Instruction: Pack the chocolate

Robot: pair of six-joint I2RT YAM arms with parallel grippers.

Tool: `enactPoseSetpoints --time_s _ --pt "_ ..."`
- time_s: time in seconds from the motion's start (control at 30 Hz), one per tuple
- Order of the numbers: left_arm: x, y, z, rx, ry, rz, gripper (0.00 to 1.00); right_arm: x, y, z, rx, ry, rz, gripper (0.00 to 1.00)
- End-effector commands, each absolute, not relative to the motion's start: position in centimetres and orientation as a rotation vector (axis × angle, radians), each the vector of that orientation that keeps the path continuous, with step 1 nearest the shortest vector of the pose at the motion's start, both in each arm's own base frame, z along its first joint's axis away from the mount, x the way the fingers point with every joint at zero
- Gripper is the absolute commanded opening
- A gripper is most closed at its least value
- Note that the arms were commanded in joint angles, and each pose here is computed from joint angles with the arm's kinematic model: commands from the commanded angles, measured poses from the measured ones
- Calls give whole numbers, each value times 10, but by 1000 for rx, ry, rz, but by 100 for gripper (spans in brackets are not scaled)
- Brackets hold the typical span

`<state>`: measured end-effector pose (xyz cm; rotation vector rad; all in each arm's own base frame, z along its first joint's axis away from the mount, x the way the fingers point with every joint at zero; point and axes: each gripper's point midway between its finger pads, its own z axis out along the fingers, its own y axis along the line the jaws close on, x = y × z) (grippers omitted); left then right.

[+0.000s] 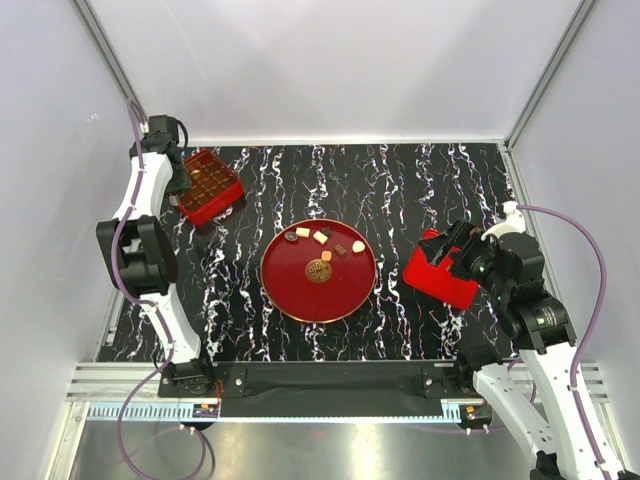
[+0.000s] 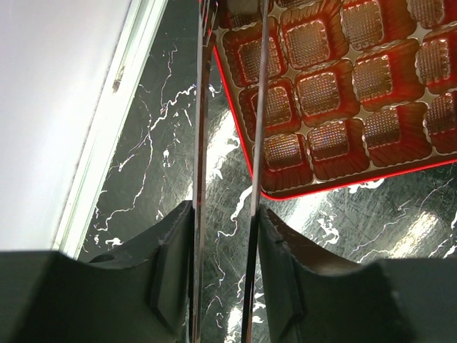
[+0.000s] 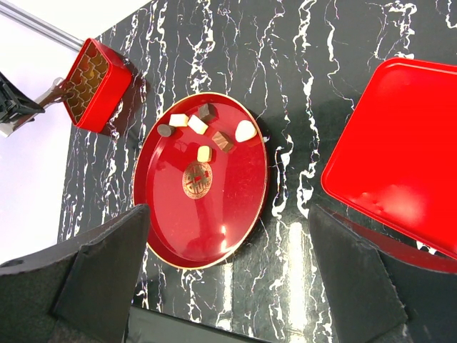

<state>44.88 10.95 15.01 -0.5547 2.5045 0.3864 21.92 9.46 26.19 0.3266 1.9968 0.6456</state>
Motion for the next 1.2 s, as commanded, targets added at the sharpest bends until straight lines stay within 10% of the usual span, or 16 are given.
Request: enactPoseSetpoints --time_s 0.0,0.53,1.17 --pt "450 106 190 -531 2409 373 43 222 92 282 306 1931 637 100" --pt "403 -48 250 -63 2365 130 43 207 78 297 304 1915 568 100" --pt "252 -239 183 565 2434 -216 48 202 69 300 333 1918 527 100"
